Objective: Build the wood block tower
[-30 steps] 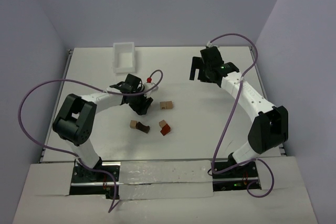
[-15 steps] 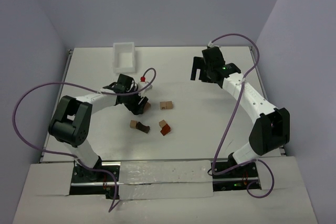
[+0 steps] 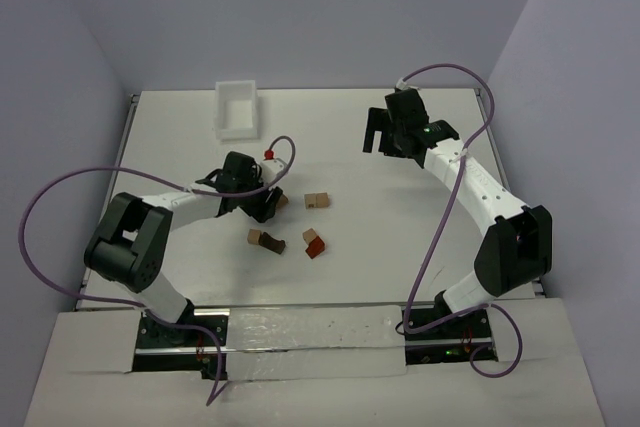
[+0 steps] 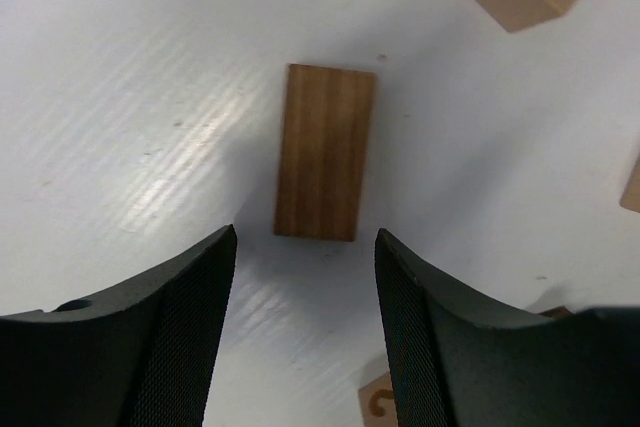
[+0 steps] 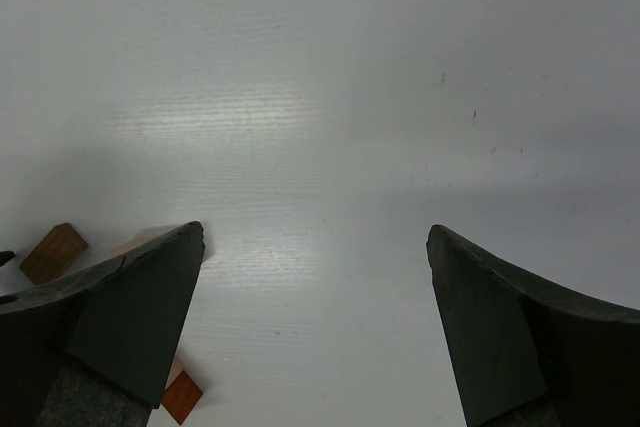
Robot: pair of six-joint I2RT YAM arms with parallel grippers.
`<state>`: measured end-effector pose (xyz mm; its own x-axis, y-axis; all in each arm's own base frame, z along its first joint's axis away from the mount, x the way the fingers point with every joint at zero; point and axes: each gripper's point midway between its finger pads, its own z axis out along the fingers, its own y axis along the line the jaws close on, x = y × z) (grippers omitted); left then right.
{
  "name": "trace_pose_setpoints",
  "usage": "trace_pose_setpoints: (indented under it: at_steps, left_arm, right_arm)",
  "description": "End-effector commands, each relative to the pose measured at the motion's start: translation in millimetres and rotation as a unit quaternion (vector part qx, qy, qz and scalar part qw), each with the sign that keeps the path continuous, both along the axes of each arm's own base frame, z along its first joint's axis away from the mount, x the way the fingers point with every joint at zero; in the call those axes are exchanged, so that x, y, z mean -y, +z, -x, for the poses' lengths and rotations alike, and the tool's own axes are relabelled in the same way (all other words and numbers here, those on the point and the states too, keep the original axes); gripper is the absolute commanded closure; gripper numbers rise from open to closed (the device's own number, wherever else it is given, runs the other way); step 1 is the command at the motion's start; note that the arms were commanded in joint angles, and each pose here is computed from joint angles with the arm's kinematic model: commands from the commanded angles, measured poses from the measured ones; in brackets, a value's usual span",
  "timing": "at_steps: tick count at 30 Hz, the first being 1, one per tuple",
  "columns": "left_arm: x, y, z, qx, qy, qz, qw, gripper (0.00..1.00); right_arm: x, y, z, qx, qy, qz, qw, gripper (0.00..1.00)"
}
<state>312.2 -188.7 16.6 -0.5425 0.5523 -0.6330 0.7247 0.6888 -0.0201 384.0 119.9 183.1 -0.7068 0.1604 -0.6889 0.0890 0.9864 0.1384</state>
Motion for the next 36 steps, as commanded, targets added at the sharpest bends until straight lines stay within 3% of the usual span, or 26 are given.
trace_pose_setpoints:
  at_steps: [1,25,36]
  left_arm:
    - [17,21,-13,0.049,-0.01,0.026,0.998,0.38]
    - [20,21,-20,0.056,-0.063,-0.001,0.996,0.64]
    - [47,96,2,0.093,-0.182,0.066,0.977,0.77]
  right_arm:
    - [2,16,-4,0.029,-0.002,-0.011,1.0,0.0]
    - [3,12,-5,0.023,-0.001,-0.015,1.0,0.0]
    - [-4,12,-1,0.02,0.033,-0.024,0.999,0.0]
